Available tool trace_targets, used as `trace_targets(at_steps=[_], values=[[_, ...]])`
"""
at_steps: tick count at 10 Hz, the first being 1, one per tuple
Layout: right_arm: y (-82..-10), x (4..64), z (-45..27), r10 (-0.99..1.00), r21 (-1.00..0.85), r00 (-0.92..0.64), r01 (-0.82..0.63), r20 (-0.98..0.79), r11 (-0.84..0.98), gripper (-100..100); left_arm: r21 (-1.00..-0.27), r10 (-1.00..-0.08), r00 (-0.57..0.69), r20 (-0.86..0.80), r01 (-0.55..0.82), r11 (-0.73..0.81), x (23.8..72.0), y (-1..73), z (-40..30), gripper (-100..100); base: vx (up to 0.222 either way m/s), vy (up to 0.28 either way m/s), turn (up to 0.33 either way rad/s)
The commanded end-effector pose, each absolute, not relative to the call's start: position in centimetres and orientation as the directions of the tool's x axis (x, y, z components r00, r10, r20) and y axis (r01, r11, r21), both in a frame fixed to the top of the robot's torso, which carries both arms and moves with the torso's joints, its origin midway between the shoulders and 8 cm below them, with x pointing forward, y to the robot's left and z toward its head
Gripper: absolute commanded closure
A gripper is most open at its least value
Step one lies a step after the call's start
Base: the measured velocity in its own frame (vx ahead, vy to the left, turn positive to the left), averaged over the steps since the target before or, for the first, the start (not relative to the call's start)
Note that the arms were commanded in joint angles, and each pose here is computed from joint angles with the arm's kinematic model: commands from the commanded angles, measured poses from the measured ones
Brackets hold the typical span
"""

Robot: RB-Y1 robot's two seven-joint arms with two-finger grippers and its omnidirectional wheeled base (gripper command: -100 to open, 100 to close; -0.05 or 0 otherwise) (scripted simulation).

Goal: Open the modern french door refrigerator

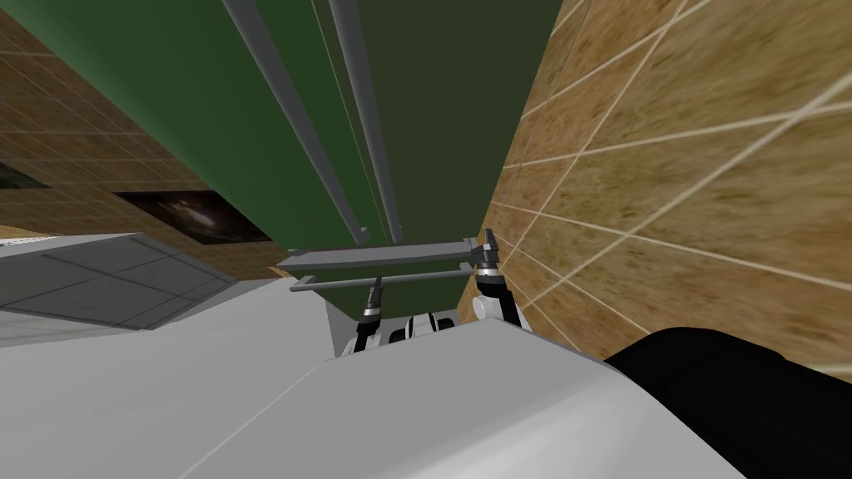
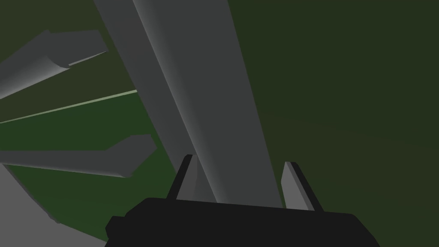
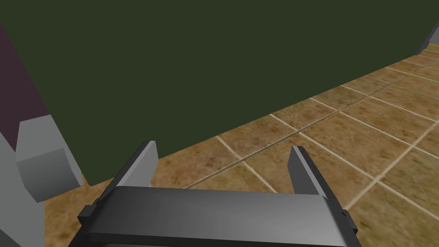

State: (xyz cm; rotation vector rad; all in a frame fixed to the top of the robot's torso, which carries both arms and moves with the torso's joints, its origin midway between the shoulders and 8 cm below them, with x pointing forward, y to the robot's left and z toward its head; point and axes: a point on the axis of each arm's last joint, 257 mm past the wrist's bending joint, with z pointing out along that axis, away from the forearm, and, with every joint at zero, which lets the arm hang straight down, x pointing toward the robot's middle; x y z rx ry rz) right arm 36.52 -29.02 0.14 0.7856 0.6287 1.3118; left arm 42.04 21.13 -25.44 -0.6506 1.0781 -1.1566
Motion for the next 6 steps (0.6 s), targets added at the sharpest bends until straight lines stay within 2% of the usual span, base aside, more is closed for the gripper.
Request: trace_targets(at_steps=[1,3,6], values=[[-29.02,36.51,0.14,0.986,0.800,0.162,-0.595,0.029,0.074,0,-0.874,-0.941,0.016,-0.337,0.366,0.319,42.81,21.29,-25.99,100,-0.125,0.004,0.018],[-29.02,36.51,0.13,0.986,0.800,0.162,-0.595,0.029,0.074,0,-0.870,-0.942,0.015,-0.334,0.381,0.314,42.61,21.06,-25.50,100,-0.086,-0.002,0.011],[-29.01,36.52,0.14,0.986,0.800,0.162,-0.595,0.029,0.074,0,-0.871,-0.942,0.010,-0.336,0.378,0.314,42.33,21.04,-25.60,100,-0.175,0.011,0.024]])
